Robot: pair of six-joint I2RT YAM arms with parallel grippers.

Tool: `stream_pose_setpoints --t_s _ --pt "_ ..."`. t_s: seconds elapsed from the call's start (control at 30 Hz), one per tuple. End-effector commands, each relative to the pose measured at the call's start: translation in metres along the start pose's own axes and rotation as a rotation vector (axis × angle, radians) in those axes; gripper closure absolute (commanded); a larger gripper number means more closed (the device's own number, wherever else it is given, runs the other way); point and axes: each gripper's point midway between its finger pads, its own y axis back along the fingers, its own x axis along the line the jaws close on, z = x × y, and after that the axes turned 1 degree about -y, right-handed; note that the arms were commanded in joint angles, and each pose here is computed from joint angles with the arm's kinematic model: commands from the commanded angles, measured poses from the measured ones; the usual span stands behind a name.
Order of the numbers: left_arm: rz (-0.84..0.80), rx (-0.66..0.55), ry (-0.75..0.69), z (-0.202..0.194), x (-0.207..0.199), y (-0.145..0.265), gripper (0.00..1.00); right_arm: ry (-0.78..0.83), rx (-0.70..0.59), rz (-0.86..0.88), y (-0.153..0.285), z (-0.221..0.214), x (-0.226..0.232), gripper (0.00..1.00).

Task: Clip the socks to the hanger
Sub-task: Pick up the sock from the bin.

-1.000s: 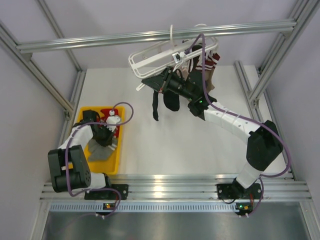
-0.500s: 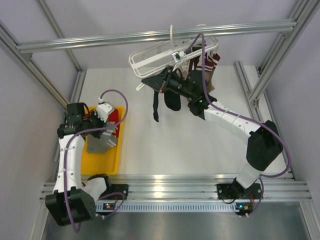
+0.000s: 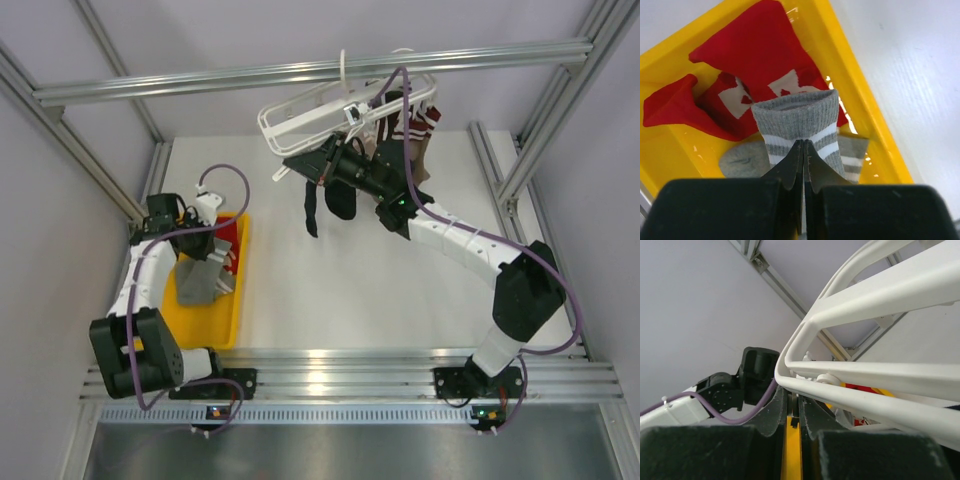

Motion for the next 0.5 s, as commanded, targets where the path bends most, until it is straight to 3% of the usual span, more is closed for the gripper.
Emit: stream_pose_setpoints --t_s 0.0,0.3,0.47 --pt "0.095 -0.012 -0.013 -0.001 0.027 -0.024 1.0 0.027 -0.026 0.02 -0.003 0.012 0.007 1.0" --pt "0.05 0.078 0.049 -0.03 0.027 -0.058 1.0 0.025 -0.018 0.014 -0.002 0.01 0.003 1.0" --pt "0.025 0.126 0.085 -0.038 0.024 -0.061 0.68 0.025 -0.015 0.013 -0.002 0.009 0.004 1.0"
